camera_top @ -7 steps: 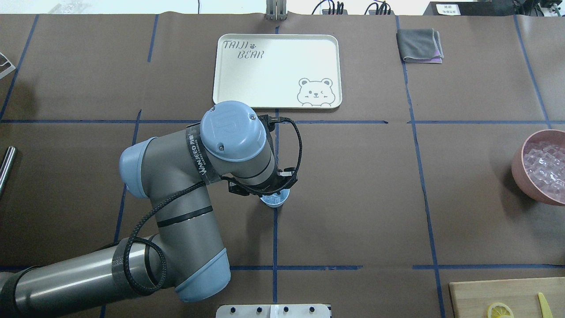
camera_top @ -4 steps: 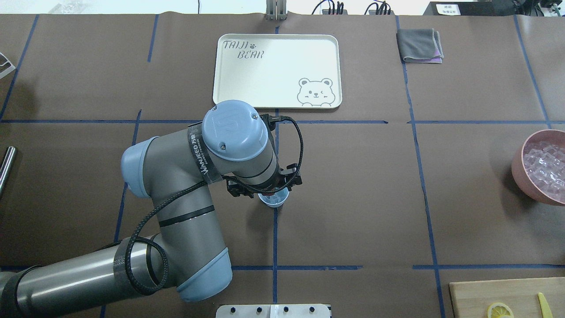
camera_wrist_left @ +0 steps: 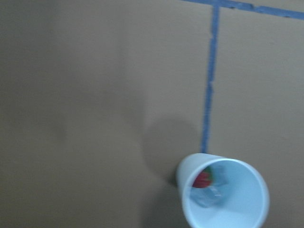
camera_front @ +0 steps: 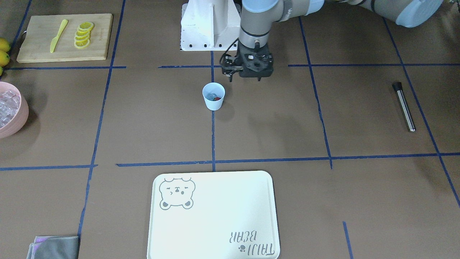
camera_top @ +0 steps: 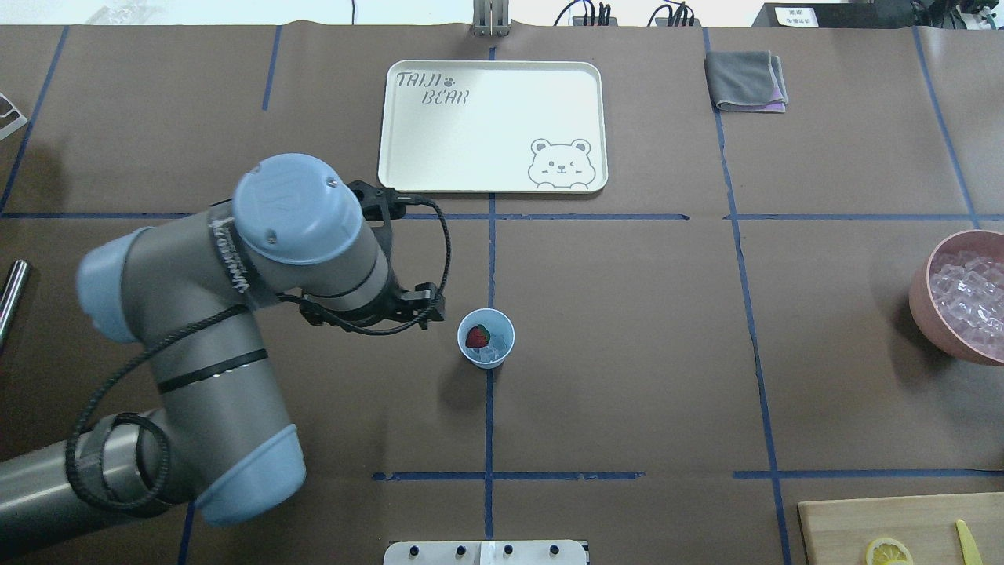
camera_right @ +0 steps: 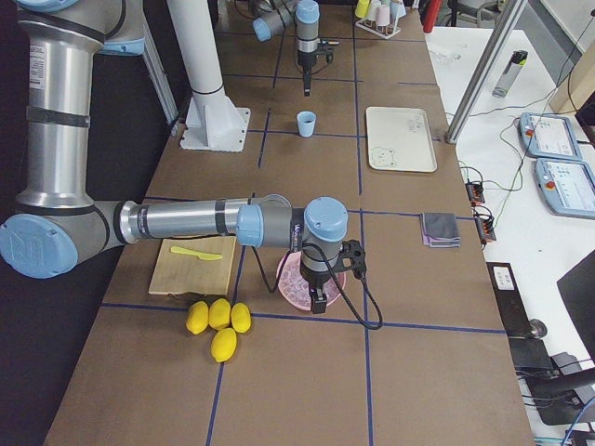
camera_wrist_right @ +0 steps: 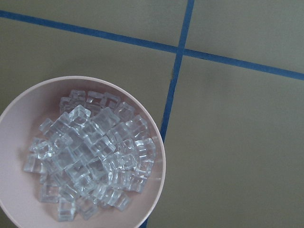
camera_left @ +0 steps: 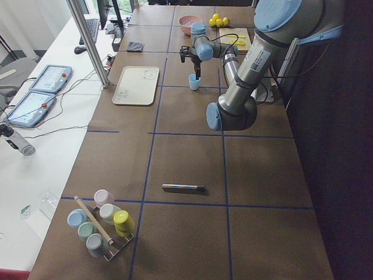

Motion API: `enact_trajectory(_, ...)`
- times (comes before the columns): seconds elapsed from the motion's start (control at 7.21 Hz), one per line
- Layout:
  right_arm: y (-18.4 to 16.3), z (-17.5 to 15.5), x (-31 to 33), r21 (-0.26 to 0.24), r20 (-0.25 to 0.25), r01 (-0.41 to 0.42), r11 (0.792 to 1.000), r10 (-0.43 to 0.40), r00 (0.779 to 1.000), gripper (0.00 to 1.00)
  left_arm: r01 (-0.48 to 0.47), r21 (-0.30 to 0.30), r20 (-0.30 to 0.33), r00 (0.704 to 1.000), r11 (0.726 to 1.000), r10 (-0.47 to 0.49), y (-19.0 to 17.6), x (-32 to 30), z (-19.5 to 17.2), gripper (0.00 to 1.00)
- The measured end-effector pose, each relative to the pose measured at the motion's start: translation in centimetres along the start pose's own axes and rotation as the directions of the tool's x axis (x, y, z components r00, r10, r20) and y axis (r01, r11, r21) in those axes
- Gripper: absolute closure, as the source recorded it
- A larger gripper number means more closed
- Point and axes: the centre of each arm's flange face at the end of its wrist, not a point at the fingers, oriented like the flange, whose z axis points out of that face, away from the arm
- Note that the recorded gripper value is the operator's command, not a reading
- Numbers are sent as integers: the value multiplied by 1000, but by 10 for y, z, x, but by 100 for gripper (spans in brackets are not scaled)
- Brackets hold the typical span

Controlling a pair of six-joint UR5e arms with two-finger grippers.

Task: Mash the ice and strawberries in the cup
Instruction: 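Withdraw the left gripper from the cup toward the steel rod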

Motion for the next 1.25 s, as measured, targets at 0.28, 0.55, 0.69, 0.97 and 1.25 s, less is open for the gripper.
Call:
enact_trajectory(0.28, 0, 0, 0, 0, 1, 0, 1000, 0, 1000, 1, -117, -30, 48, 992, 993, 119, -44, -118, -27, 0)
enact_trajectory(0.55, 0, 0, 0, 0, 1, 0, 1000, 0, 1000, 1, -212, -78, 74, 973, 974, 218, -80, -266, -47, 0)
enact_trajectory(0.69, 0, 0, 0, 1, 1, 1, 1000, -1, 1000, 1, -245, -106, 69, 965, 964, 253, -86, -333, -54, 0)
enact_trajectory(0.97, 0, -1, -1, 1, 0, 1, 1000, -1, 1000, 1, -263, -151, 36, 962, 953, 271, -93, -446, -50, 0)
enact_trajectory(1.25, 0, -1, -1, 3, 0, 2, 1000, -2, 1000, 1, -249, -154, 25, 966, 956, 256, -77, -523, -24, 0)
